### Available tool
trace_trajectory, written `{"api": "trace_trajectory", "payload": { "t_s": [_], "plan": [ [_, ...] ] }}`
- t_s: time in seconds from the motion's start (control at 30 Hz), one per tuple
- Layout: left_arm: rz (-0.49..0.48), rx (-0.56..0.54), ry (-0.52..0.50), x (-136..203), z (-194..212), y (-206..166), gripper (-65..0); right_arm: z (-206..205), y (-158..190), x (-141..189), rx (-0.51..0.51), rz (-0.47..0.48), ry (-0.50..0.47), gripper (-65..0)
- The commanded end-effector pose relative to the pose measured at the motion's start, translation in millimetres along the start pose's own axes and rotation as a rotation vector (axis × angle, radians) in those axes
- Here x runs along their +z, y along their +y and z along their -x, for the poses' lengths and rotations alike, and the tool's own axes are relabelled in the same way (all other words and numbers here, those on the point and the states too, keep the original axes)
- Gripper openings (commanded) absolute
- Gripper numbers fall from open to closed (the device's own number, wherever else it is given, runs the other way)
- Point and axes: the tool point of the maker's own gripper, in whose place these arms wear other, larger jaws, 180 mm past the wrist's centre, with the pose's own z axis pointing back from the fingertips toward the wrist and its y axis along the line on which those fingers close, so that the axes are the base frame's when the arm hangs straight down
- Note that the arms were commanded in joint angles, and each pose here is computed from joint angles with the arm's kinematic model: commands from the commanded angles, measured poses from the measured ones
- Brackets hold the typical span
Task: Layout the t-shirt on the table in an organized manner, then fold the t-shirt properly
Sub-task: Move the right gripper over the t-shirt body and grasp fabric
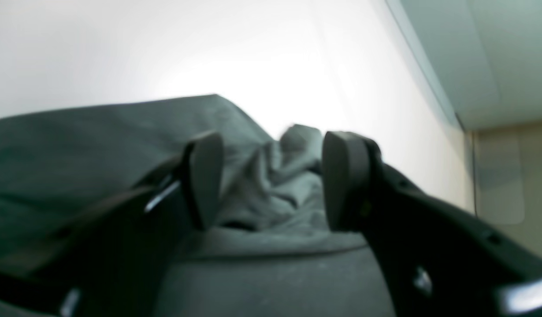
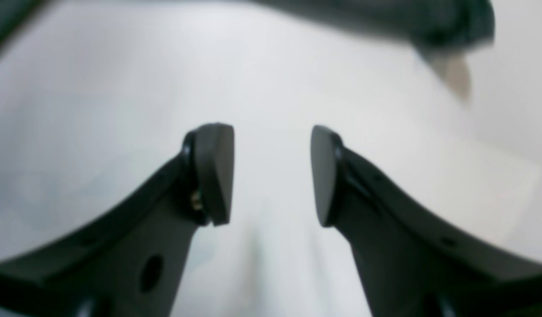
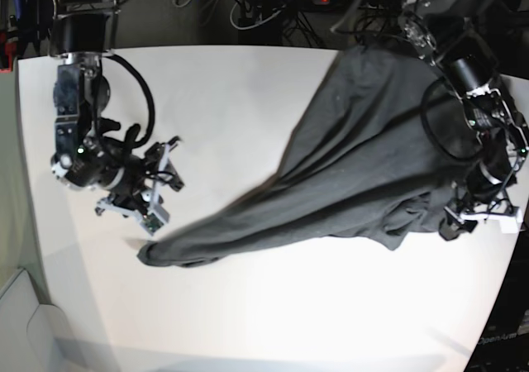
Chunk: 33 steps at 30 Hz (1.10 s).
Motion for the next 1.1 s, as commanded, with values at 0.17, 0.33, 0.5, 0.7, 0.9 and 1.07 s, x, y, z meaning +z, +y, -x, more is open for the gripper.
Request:
{"api": "trace_trajectory", "payload": {
  "t_s": [0.17, 0.33, 0.5, 0.7, 0.9, 1.07],
  "plan": [
    [-0.010, -0.006, -0.013, -22.7, 10.8, 10.0, -29.8, -21.2, 76.9, 14.8, 0.002, -0.105, -0.122, -35.5],
    [-0.056, -0.024, 0.002, -29.2, 10.4, 30.3, -29.8, -36.9, 129.7, 11.6, -0.137, -0.207, -0.194, -31.9],
    [-0.082, -0.050, 0.003, -24.4, 0.8, 42.0, -29.8, -40.8, 152.3, 10.1, -0.201, -0.254, -0.209, -29.0],
    [-0.091, -0.057, -0.001, -22.0, -3.6, 45.9, -29.8, -30.7, 185.9, -5.7, -0.342, -0.442, -0.206, -28.1],
    [-0.085, -0.053, -0.006, -24.4, -7.1, 42.6, -29.8, -15.8, 200.3, -21.6, -0.454, -0.534, -0.174, -28.1],
    [-0.079, -0.055, -0.011, -25.5, -10.4, 39.6, -29.8, -17.6, 197.3, -23.2, -0.451, -0.530, -0.174, -28.1]
  ]
}}
